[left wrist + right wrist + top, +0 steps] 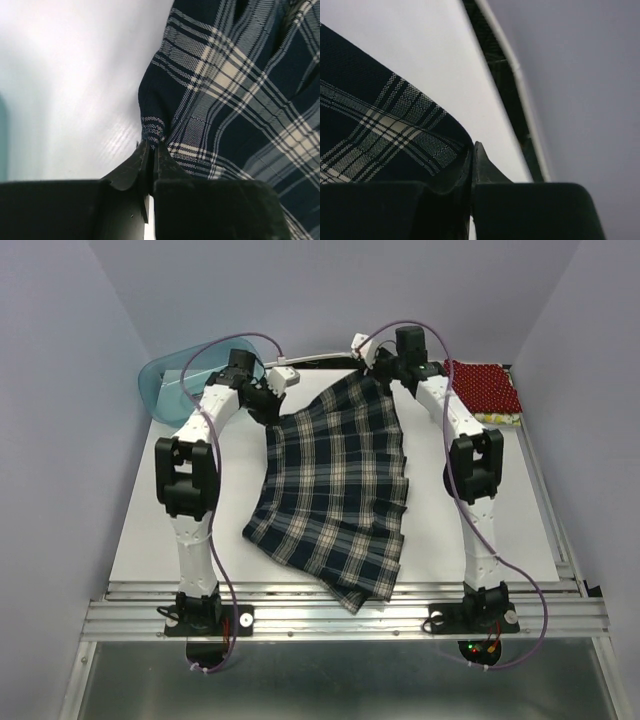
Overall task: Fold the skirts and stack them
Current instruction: Fold the skirt
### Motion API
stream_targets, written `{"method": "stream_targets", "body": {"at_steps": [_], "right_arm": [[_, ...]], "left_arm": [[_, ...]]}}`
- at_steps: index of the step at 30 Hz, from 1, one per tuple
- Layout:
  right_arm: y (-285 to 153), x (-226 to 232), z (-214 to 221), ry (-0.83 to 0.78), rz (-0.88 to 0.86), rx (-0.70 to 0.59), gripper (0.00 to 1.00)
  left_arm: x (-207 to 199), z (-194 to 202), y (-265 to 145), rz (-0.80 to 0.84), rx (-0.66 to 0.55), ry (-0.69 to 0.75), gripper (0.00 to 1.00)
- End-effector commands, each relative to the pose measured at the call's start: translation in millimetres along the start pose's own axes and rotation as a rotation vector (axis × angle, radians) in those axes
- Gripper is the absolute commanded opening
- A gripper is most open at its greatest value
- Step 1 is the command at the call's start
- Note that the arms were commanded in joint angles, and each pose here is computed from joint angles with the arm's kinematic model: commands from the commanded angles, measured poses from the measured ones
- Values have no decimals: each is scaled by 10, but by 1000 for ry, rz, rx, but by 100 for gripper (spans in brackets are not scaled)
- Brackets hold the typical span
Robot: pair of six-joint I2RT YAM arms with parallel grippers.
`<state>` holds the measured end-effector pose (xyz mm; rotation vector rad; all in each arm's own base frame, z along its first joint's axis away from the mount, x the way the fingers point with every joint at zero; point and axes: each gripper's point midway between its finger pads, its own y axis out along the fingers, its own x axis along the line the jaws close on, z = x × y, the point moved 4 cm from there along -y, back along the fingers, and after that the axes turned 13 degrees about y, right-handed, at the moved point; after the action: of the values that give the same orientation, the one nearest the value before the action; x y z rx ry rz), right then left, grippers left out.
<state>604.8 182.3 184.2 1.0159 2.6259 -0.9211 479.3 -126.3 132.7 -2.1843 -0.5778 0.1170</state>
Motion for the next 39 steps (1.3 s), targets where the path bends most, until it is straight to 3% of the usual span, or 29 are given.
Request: {"method": "stream_targets", "body": {"at_steps": [1,8,13,19,28,37,39], "right_arm": [[-558,-733,-734,-115,263,-164,1],[-741,-610,-728,-114,238,-141,1],[-1022,-186,-548,-45,111,-71,1],[-1402,503,-553,-18,-34,-50,1],[-1511,1610,-226,56,-246,92,1],[-1591,2249,-26,150,-328,155,1],[-1500,2273,91,201,-258,167,1]], "left_arm": [[194,-687,-861,-236,-215,51,0],[302,-635,-973,-363,-211,122,0],[246,-522,-1029,-380,-207,213,0],[-97,-244,-1129,-399,-196,358,0],[-664,223,-1252,-385,-152,584,0],[-1225,488,-1380,-292,-153,590,0],[-1390,666,-1259,-235,-119,576,0]]}}
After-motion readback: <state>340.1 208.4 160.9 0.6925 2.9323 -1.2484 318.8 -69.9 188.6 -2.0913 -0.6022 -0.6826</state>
